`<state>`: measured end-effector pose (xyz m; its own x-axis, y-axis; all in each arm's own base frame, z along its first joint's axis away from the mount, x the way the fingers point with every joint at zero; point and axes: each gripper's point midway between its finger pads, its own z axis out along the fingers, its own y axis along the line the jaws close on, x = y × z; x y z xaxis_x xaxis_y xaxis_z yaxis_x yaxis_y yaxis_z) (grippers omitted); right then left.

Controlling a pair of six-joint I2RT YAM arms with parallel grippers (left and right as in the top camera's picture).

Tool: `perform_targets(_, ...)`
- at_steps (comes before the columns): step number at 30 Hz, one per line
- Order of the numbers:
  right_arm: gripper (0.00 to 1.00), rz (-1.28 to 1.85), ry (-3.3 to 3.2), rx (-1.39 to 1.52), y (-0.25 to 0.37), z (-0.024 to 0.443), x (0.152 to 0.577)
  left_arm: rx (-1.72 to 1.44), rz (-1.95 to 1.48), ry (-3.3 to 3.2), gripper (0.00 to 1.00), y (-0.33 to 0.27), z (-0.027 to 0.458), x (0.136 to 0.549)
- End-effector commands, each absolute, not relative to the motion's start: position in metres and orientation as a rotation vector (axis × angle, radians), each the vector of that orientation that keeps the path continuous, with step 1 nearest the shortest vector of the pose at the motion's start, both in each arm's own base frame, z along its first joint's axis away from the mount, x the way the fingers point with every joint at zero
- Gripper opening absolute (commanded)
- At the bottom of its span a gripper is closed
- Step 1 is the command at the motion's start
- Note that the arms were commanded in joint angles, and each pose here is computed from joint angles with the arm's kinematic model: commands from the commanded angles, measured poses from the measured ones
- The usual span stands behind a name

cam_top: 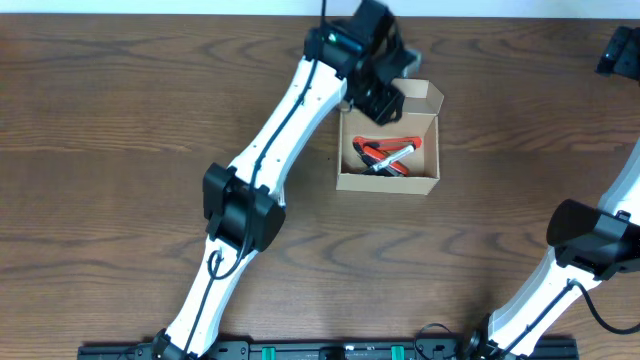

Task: Pack container
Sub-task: 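Release the marker and lift the left gripper out of the box, then move the left gripper over the blue-capped marker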

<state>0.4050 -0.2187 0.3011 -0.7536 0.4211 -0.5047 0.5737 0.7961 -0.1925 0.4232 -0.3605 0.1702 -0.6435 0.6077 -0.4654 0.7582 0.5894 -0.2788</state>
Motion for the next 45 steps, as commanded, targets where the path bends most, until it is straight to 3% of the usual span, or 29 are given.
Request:
perform_targets(1, 0.99, -0.470, 2.507, 0.766, -0.218, 0.313, 0.399, 0.970, -0.500, 2.449, 0.58, -0.342, 0.215, 0.442)
perform_targets(2, 0.99, -0.470, 2.507, 0.766, -0.218, 0.313, 0.399, 0.909, -0.436, 2.448, 0.64, -0.331, 0.227, 0.447)
perform_targets(4, 0.99, -0.470, 2.507, 0.766, -0.218, 0.313, 0.399, 0.775, -0.293, 2.447, 0.91, -0.305, 0.248, 0.457)
perform_targets(5, 0.99, -0.470, 2.507, 0.766, -0.218, 0.313, 0.399, 0.682, -0.208, 2.445, 0.98, -0.287, 0.260, 0.461)
perform_targets(10, 0.99, -0.470, 2.507, 0.766, -0.218, 0.313, 0.399, 0.401, 0.021, 2.418, 0.95, -0.225, 0.302, 0.463)
perform_targets(16, 0.99, -0.470, 2.507, 0.766, -0.218, 0.313, 0.399, 0.070, 0.243, 2.460, 0.95, -0.165, 0.315, 0.440)
perform_targets(30, 0.99, -0.470, 2.507, 0.766, -0.218, 0.313, 0.399, 0.093, 0.211, 2.474, 0.95, -0.164, 0.317, 0.438)
perform_targets(45, 0.99, -0.470, 2.507, 0.766, -0.218, 0.313, 0.399, -0.105, 0.309, 2.940, 0.95, -0.115, 0.193, 0.429)
